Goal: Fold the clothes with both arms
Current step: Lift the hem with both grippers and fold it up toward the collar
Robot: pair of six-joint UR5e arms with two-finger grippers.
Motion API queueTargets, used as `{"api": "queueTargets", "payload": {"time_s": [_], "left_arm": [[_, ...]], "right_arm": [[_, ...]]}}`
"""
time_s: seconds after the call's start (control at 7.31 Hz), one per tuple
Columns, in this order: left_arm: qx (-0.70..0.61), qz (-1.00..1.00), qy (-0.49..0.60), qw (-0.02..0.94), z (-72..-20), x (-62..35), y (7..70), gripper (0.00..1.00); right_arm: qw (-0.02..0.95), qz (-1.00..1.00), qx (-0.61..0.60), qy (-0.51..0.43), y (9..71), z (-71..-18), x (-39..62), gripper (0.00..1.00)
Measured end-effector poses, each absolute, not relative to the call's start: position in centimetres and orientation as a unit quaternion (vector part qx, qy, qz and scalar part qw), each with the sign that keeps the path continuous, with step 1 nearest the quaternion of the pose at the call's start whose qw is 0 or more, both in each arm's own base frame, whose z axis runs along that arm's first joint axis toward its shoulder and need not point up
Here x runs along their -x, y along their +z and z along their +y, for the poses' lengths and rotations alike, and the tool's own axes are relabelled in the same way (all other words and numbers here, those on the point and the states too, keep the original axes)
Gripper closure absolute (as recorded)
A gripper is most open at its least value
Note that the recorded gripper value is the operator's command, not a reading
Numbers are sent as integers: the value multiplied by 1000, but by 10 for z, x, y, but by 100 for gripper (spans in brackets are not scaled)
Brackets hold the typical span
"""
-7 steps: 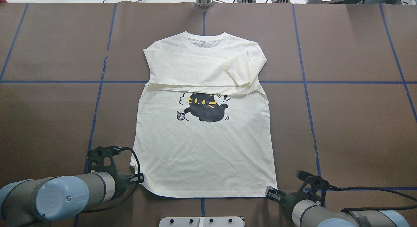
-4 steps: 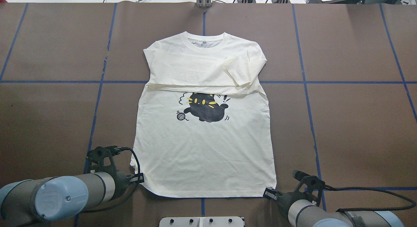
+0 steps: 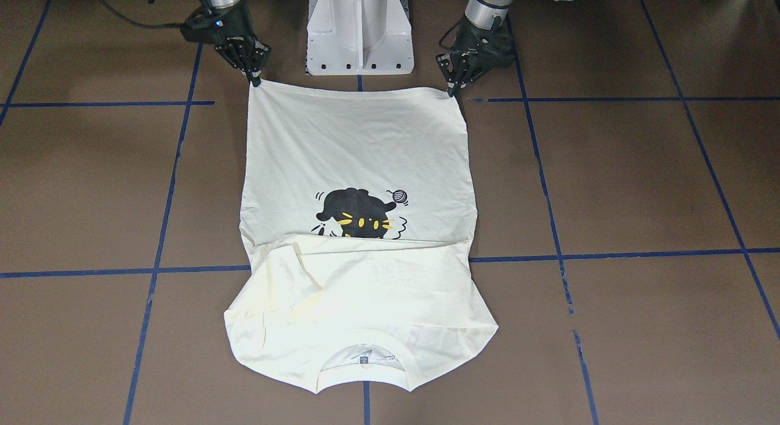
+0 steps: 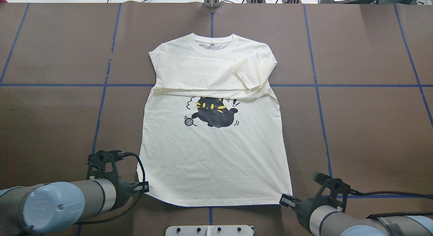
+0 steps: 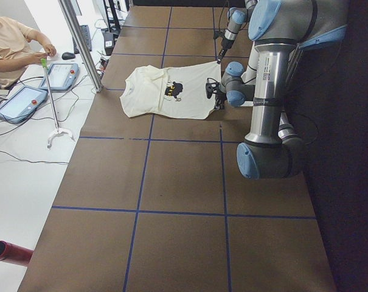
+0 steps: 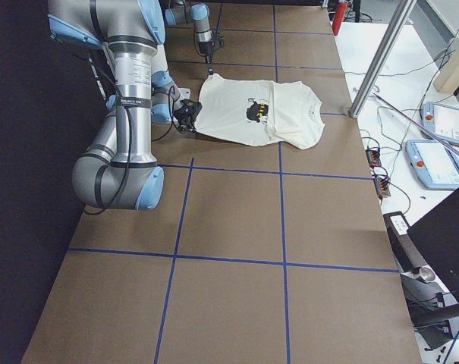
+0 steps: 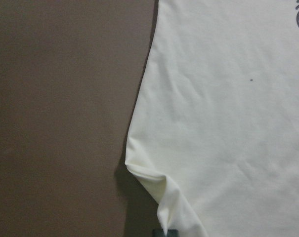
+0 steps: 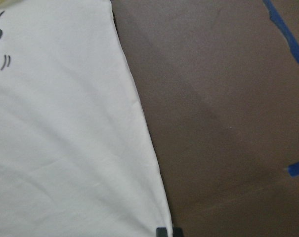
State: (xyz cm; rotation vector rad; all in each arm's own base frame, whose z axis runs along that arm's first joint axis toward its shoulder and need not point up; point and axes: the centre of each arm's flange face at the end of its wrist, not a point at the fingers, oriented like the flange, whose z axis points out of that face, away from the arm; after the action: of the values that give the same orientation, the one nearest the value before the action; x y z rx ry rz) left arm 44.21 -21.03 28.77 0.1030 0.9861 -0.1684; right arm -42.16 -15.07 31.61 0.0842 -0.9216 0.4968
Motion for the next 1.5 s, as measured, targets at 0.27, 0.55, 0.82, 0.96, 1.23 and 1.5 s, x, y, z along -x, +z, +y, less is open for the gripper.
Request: {"api": "queueTargets", "payload": {"time_s": [0.27,0.55,0.82,0.96,1.23,1.5], "left_arm": [[-17,473,-49,879,-192,-370,213,100],[2,478,-46,877,-194,-324,167,100],[-49,476,-29,878,-241,-323,147,100],[-80,463,-29,882,-286,-329,141,100],[-124,431,-36,893,-385,-338,131,100],[-152,426,-38,891,-465,-356,138,100]], "right_arm": [[868,-442,-6,225,245,-147,348,100],[864,-446,22,231,208,-162,299,100],[860,-452,17,235,195,-207,273,100],[859,-453,3,238,191,-241,269,100],[859,-441,-17,260,188,-334,274,100],[869,-410,-32,277,196,-412,290,100]]}}
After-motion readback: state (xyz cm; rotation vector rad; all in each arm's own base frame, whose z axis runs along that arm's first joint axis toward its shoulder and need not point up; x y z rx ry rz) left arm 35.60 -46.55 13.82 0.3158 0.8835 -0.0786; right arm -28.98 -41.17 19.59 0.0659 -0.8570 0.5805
